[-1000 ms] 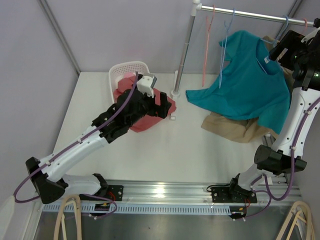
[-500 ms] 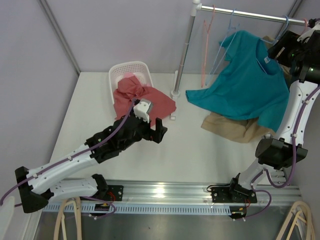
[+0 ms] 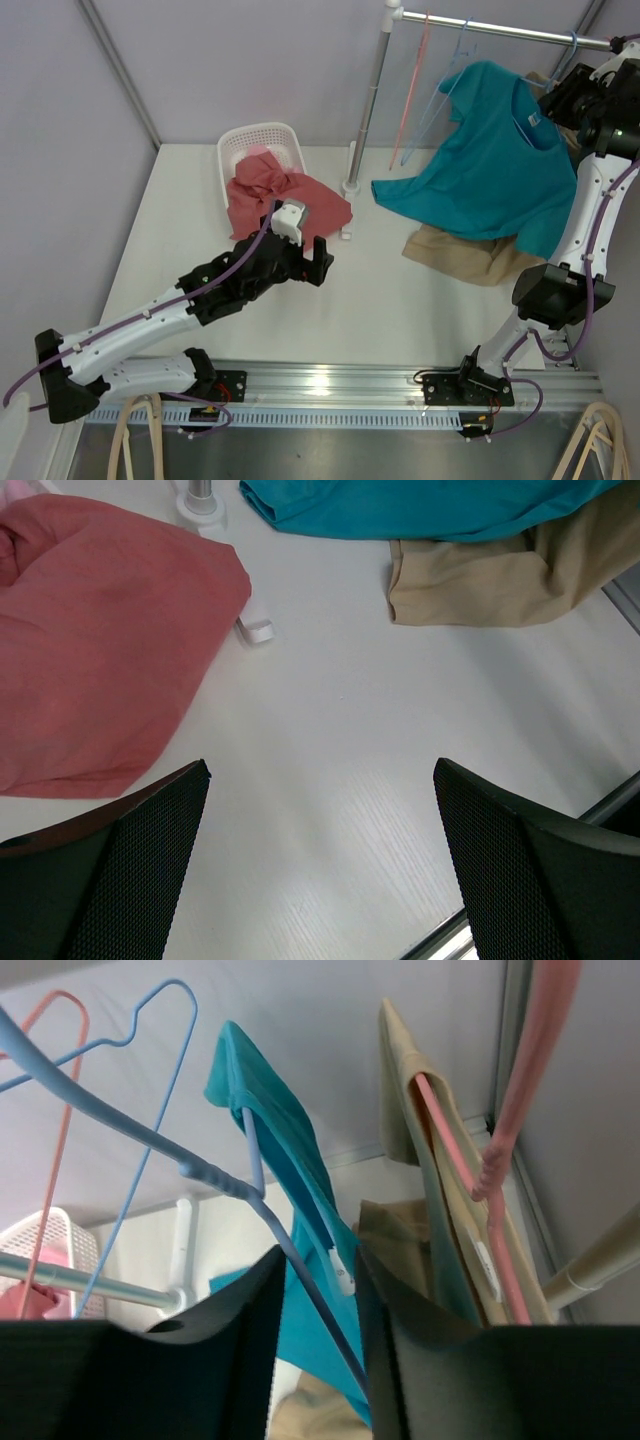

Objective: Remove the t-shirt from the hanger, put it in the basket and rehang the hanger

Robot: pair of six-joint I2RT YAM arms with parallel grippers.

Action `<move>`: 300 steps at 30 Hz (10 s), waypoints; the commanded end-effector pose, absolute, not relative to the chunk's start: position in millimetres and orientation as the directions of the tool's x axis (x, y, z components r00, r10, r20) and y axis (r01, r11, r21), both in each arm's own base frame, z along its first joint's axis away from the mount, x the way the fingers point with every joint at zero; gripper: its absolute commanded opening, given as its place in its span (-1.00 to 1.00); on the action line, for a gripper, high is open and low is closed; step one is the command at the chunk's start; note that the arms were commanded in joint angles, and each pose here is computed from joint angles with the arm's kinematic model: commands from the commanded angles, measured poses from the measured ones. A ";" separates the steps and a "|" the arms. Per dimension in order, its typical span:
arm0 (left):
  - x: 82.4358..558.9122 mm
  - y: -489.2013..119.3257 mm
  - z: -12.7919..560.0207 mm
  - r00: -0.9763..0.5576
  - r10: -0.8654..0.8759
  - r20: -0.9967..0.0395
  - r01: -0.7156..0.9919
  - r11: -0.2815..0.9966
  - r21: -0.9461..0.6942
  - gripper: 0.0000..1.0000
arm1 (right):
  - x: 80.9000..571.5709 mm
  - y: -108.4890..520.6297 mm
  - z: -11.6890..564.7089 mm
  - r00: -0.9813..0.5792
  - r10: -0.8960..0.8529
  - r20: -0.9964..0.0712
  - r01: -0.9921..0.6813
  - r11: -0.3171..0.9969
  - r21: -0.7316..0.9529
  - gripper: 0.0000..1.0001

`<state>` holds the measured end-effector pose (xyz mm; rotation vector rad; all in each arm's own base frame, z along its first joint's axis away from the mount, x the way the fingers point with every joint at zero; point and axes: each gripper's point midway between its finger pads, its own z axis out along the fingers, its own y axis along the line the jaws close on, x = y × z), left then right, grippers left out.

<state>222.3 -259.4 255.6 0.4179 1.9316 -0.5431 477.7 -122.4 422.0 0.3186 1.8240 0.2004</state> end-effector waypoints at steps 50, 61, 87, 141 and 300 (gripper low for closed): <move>198.0 -333.1 371.4 0.084 -0.031 -0.996 0.702 0.711 0.037 0.88 | 363.9 2.2 507.3 -0.069 0.273 -0.959 0.308 0.921 0.240 -1.00; 118.5 -416.7 382.9 0.346 -0.113 -0.931 0.789 0.572 0.224 0.99 | 332.6 35.6 481.4 -0.087 0.425 -0.901 0.284 0.877 0.387 -1.00; 124.5 -465.7 324.4 0.255 0.063 -0.965 0.799 0.547 0.247 -0.99 | 325.8 57.4 484.9 -0.119 0.405 -0.906 0.205 0.903 0.377 -1.00; 284.8 -387.8 352.9 -0.291 0.040 -0.956 0.652 0.739 -0.168 -0.99 | 308.0 16.0 517.0 -0.033 0.211 -0.977 0.175 0.964 0.202 -1.00; 457.4 -203.9 214.6 -0.537 0.232 -0.811 -0.116 0.932 0.343 -0.99 | 360.8 -14.1 502.6 0.040 0.283 -0.958 0.154 0.946 0.285 0.99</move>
